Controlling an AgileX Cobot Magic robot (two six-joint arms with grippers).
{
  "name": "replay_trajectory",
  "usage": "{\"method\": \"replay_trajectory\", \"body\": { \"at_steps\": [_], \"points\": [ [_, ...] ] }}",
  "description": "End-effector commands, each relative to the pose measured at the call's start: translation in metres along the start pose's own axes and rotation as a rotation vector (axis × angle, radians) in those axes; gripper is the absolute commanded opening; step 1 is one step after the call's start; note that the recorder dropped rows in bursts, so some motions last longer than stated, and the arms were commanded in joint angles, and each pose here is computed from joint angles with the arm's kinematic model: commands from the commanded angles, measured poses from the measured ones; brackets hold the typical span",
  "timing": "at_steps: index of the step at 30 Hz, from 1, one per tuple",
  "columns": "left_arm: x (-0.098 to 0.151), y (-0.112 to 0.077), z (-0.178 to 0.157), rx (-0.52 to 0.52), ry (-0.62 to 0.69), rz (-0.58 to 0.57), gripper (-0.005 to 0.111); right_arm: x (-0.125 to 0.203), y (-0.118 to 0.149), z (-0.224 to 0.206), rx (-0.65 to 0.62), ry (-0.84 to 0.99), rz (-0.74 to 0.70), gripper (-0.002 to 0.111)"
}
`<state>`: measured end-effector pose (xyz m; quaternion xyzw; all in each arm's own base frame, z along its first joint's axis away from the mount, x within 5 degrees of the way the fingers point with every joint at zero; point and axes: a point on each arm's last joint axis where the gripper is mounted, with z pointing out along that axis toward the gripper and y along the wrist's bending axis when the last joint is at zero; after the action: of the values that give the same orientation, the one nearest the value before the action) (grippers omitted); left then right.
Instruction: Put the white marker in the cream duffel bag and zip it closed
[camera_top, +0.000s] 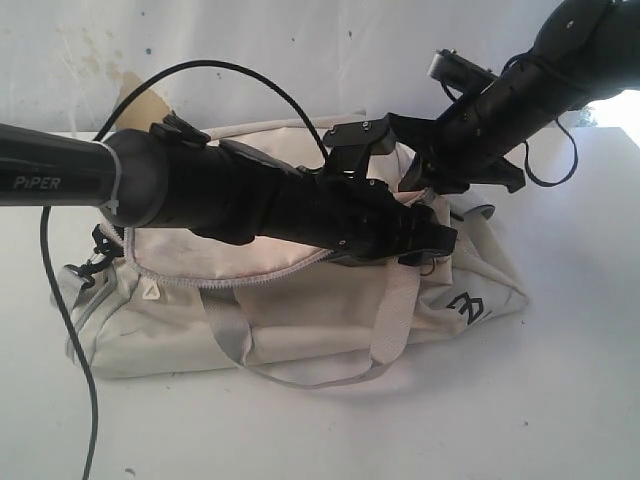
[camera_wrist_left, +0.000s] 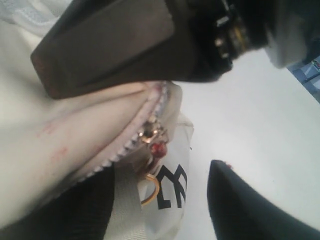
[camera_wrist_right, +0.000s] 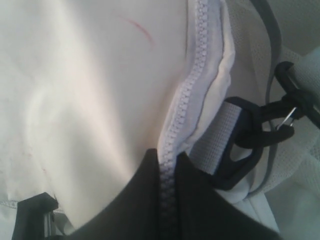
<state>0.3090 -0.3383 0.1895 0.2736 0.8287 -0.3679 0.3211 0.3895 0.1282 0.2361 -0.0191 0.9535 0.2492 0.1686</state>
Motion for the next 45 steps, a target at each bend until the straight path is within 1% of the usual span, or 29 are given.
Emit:
{"method": "replay_trajectory", "body": {
  "at_steps": [1,5,10,12,15,17,19,23,28,31,37,41,43,45],
  "points": [
    [-0.003,0.003,0.000,-0.034,-0.022,-0.011,0.059,0.000,0.002,-0.003,-0.016,0.008,-0.010,0.000],
    [-0.003,0.003,0.000,-0.031,-0.022,-0.013,0.058,-0.001,0.002,-0.003,-0.015,0.001,-0.002,0.000],
    [-0.005,0.001,-0.003,-0.026,-0.029,-0.004,0.057,-0.001,0.002,-0.002,-0.014,-0.004,0.044,0.000],
    [-0.006,-0.002,-0.004,-0.008,-0.028,0.039,0.057,-0.001,0.002,-0.002,-0.014,0.003,0.079,0.000],
    [-0.009,-0.007,-0.008,0.027,-0.029,0.108,0.056,0.000,0.002,-0.002,-0.015,0.007,0.085,0.000],
    [-0.011,-0.007,-0.009,0.028,-0.035,0.155,0.056,-0.001,0.002,-0.002,-0.014,-0.004,0.085,0.000],
    [-0.012,-0.006,-0.009,0.027,-0.038,0.168,0.056,-0.002,0.002,-0.002,-0.017,-0.011,0.088,0.000],
    [-0.013,-0.002,-0.010,0.028,-0.037,0.167,0.056,-0.002,0.002,-0.002,-0.020,-0.015,0.091,0.000],
    [-0.013,-0.003,-0.010,0.031,-0.042,0.156,0.056,-0.004,0.002,-0.002,-0.018,-0.037,0.091,0.000],
    [-0.015,0.002,-0.010,-0.018,-0.060,0.140,0.056,-0.005,0.003,-0.002,-0.023,-0.043,0.096,0.000],
    [-0.016,0.000,-0.011,-0.005,-0.061,0.225,0.056,-0.005,0.002,-0.003,-0.028,-0.044,0.105,0.000],
    [-0.019,-0.007,-0.021,0.024,-0.068,0.294,0.056,-0.007,-0.003,-0.005,-0.037,-0.048,0.175,0.000],
    [-0.022,-0.009,-0.029,0.006,-0.081,0.334,0.056,-0.008,-0.002,-0.005,-0.043,-0.049,0.181,0.000],
    [-0.021,-0.004,-0.034,-0.055,-0.083,0.365,0.056,-0.008,-0.001,-0.006,-0.059,-0.053,0.212,0.000]
  ]
}}
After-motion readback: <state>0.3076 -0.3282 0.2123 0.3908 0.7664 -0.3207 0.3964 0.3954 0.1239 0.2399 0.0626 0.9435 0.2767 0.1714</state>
